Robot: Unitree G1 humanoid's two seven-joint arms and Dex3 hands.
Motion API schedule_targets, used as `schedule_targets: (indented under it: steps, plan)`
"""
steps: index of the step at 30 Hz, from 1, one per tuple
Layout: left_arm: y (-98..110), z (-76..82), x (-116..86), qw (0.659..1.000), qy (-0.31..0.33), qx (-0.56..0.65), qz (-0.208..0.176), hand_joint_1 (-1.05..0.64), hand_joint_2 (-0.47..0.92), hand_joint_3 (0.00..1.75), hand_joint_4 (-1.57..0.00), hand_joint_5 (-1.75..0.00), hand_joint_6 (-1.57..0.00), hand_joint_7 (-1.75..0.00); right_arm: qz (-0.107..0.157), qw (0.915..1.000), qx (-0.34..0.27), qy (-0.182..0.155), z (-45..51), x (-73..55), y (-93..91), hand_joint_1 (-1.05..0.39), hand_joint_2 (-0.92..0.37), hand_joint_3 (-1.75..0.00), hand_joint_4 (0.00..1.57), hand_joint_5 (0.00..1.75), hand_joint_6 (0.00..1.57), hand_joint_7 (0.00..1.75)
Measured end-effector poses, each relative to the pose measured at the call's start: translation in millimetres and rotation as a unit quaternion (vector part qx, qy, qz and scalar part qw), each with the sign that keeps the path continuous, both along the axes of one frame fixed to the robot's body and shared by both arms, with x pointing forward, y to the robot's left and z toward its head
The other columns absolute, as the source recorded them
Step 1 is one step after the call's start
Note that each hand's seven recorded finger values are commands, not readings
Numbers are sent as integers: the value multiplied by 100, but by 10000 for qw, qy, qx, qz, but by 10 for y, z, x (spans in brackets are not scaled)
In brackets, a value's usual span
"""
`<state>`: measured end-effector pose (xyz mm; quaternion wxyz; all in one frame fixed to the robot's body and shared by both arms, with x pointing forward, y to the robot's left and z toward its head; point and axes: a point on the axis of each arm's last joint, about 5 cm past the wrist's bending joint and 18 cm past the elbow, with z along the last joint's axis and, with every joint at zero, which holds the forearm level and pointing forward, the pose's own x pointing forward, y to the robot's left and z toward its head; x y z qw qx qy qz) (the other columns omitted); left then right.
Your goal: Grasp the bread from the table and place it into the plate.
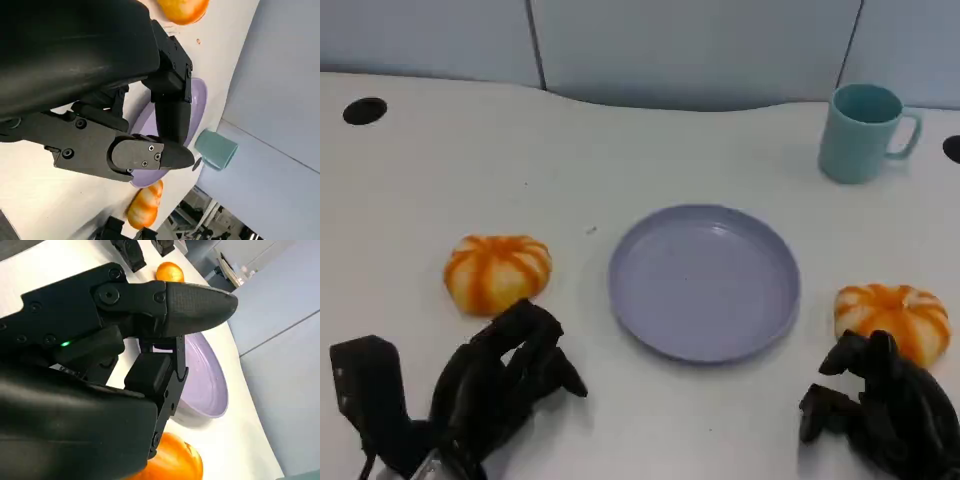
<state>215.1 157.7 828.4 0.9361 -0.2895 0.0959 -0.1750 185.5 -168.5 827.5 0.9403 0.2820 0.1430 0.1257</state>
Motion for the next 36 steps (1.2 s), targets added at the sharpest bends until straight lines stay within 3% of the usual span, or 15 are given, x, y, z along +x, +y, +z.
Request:
schedule_targets:
  steps: [10, 15, 18, 19, 23, 27, 33, 34, 36]
  plan:
    - [15, 18, 5, 9996, -253, 87, 79, -60, 92, 30, -68, -175, -51, -157, -6, 10000, -5, 6, 1, 1, 1, -42, -92, -51, 120, 128, 106, 114]
    - [45, 73, 18, 9919, -1107, 586, 231, -60, 92, 31, -61, -157, -56, -126, -19, 10000, -12, 12, 3, 1, 2, -43, -92, -51, 120, 128, 105, 113]
    - [59, 110, 17, 9802, -1615, 1088, 353, -56, 92, 29, -53, -111, -58, -67, -10, 10000, -8, 9, 3, 4, 5, -44, -92, -50, 121, 126, 106, 113]
    - [70, 133, 16, 9723, -1851, 1364, 433, -56, 92, 30, -50, -103, -59, -55, -9, 10000, -6, 10, 3, 5, 7, -43, -92, -50, 121, 126, 106, 113]
    - [132, 246, 23, 9189, -2766, 2735, 661, -50, 92, 23, -32, -100, -61, -23, -1, 10000, 0, 33, 5, 10, 15, -43, -92, -48, 120, 127, 106, 113]
    - [201, 305, 31, 8565, -3281, 3889, 862, -49, 92, 21, -25, -102, -61, -16, -15, 10000, 1, 69, 12, 16, 22, -43, -92, -48, 119, 128, 105, 113]
    - [169, 291, 53, 8416, -3402, 4075, 992, -49, 92, 21, -25, -104, -62, -14, -4, 10000, 18, 82, 16, 20, 35, -43, -92, -48, 119, 129, 105, 114]
    - [167, 286, 52, 8414, -3397, 4083, 995, -51, 92, 20, -20, -95, -55, -12, -1, 10000, 22, 81, 17, 20, 37, -43, -92, -49, 118, 129, 105, 114]
    - [172, 302, 56, 8284, -3470, 4293, 949, -60, 92, 9, -8, -53, -33, -4, 1, 10000, 26, 78, 19, 21, 40, -42, -92, -51, 115, 134, 103, 118]
